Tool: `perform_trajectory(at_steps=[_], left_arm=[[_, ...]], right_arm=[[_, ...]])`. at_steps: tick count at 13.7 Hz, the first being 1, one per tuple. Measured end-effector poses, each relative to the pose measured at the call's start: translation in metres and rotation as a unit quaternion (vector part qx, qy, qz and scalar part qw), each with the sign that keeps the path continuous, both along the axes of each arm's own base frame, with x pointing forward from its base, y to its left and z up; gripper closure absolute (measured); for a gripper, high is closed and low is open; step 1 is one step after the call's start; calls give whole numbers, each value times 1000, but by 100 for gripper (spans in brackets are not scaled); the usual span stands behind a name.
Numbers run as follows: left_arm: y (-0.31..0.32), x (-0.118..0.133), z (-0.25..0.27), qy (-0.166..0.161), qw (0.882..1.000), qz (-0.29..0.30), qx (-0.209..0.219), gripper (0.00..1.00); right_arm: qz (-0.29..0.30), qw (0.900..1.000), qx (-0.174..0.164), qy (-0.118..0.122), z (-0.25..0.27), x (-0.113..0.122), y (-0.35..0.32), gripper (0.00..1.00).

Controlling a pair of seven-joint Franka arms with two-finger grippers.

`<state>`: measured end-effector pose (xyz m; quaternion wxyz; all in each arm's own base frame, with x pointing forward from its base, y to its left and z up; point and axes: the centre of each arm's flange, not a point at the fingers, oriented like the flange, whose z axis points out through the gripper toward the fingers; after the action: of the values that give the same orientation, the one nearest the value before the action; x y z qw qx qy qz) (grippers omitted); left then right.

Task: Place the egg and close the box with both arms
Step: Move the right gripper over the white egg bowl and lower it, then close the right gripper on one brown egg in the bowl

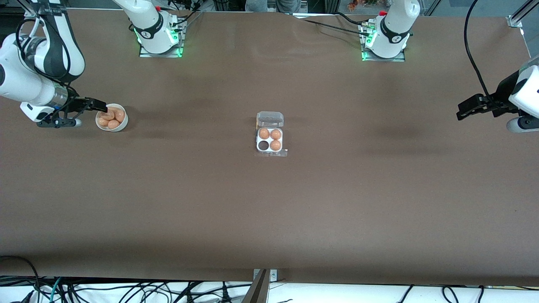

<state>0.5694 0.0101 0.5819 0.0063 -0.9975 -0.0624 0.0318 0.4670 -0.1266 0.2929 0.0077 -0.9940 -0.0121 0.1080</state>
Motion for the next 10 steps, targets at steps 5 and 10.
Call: perform_trajectory(at_steps=[5,10], left_arm=[[0,0,0,0,1000,0,0,0],[0,0,0,0,1000,0,0,0]], right_arm=[[2,1000,-7,25,-44,0,-1,0],[1,999,-6,35,-49,-2,-1,0]])
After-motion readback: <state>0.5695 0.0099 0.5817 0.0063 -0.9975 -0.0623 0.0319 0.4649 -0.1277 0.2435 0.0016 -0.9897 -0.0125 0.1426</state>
